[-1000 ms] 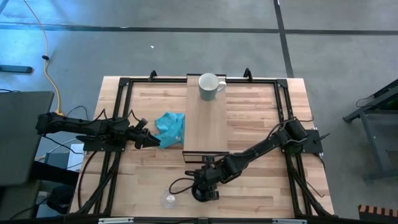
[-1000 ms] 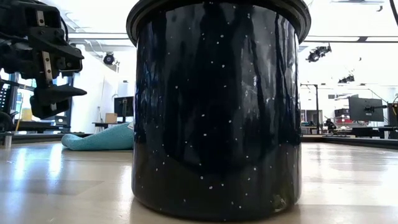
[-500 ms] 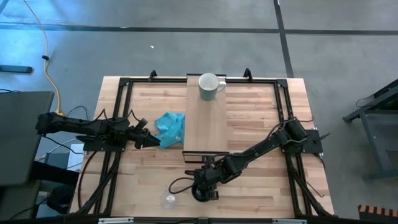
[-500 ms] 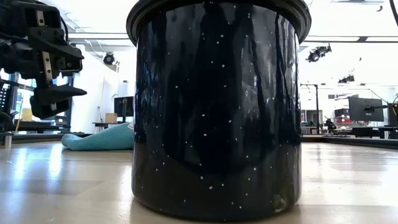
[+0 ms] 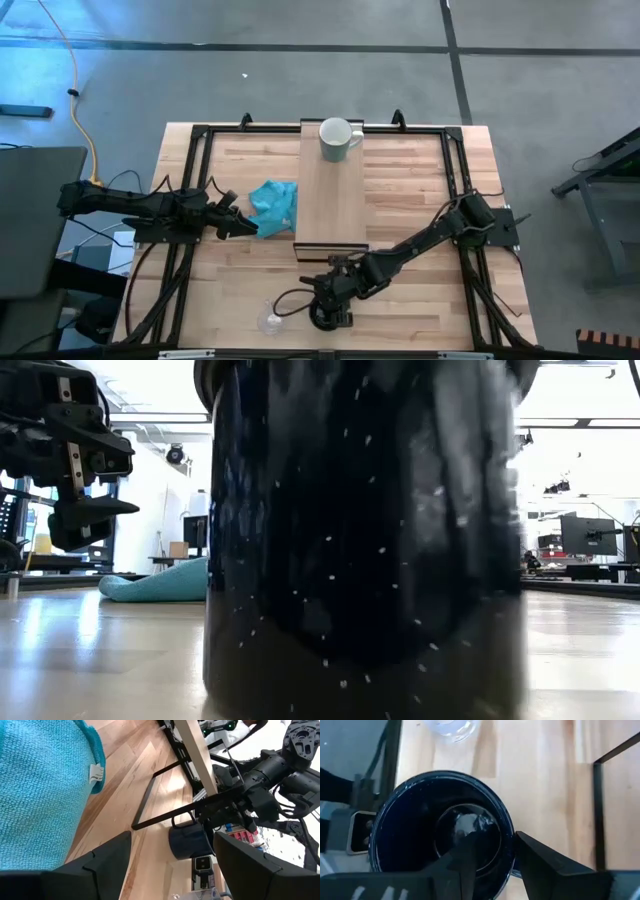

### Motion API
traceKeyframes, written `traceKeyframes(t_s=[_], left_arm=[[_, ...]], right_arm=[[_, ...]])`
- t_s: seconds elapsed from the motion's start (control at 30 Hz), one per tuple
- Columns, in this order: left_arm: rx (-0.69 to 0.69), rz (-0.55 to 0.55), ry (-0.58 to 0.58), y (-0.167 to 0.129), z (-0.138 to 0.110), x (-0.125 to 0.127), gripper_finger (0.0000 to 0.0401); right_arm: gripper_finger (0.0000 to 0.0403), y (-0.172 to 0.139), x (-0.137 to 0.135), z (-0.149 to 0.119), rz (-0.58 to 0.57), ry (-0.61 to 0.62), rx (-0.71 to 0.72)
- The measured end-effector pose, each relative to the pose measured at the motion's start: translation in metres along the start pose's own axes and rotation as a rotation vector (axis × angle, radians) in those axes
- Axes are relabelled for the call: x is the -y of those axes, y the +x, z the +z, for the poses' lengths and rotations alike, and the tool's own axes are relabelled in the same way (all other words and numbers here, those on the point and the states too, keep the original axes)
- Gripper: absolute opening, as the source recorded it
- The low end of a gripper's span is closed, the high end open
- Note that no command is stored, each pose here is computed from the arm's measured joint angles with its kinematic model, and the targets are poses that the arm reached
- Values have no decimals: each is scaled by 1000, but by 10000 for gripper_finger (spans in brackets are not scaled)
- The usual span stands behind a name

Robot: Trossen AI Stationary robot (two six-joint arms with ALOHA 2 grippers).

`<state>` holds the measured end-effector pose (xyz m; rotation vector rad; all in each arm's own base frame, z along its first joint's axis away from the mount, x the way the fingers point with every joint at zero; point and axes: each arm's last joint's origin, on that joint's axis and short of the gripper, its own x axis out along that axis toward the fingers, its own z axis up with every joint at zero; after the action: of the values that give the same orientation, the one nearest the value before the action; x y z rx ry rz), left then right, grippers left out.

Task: Stack small to large cups/mugs on shelf
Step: Put the black mug on the shelf

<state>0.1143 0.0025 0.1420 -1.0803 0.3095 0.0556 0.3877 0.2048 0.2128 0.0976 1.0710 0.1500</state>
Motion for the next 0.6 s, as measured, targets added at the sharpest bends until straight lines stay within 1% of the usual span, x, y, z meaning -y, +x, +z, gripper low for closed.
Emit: traceKeyframes(t_s=[0.2,0.37,0.5,0.6], left_arm=[[0,0,0,0,0,0,271],[0,0,0,0,0,0,271],[0,0,-3,0,0,0,271],[-3,-2,-3,0,0,0,271]], right_arm=[[112,-1,-9,-7,4,37,-25],[113,-1,-12,-10,3,80,-42],[113,-2,-13,-14,8,121,-81],[112,-3,-19,-18,9,125,-96]])
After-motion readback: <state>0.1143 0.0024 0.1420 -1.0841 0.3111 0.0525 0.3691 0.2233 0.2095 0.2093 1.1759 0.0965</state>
